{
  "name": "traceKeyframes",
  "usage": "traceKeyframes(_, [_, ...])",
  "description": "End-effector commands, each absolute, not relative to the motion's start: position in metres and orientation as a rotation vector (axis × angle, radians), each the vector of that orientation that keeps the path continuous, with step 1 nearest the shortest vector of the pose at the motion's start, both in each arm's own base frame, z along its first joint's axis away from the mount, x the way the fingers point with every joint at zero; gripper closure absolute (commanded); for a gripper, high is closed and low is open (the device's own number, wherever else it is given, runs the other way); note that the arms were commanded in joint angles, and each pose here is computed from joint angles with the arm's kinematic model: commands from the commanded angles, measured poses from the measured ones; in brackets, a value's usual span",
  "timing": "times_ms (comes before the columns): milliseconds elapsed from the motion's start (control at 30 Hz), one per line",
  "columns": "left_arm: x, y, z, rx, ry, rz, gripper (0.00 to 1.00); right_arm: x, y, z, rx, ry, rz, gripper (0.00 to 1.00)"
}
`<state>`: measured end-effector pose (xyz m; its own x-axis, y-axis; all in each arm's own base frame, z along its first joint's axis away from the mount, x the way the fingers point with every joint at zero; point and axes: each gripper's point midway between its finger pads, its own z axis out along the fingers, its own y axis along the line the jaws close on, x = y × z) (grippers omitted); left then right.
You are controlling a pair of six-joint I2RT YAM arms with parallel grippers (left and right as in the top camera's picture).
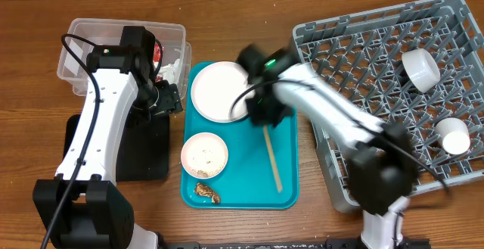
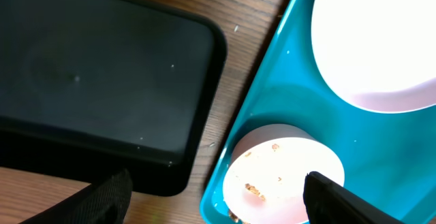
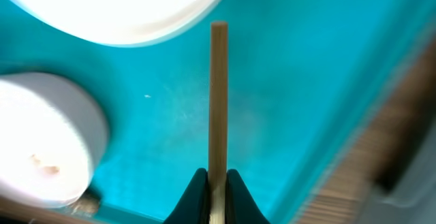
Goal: Sort waste into correct bins and load items into the dishwasher
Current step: 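Grasp the second chopstick and lower it into the dish rack, then grasp the small white rice bowl with the left gripper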
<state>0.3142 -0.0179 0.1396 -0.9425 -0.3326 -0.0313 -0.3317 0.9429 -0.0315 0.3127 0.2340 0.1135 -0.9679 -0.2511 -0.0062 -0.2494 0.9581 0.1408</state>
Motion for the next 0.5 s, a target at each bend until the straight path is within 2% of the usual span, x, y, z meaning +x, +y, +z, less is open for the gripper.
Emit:
traceKeyframes(0, [0.318,-0.021,0.151,-0.532,3.02,-0.097,0.18,0.337,0.196,0.207,0.63,-3.303,-0.313,0.96])
traceKeyframes(167, [0.321,-0.032,0.151,-0.514,3.018,-0.163,0.19,0.339,0.129,0.228,0.534,-3.336,-0.208,0.96])
traceKeyframes(467, [0.317,-0.069,0.152,-0.365,3.043,-0.231,0.19,0.326,0.085,0.173,0.377,-3.197,-0.131,0.96])
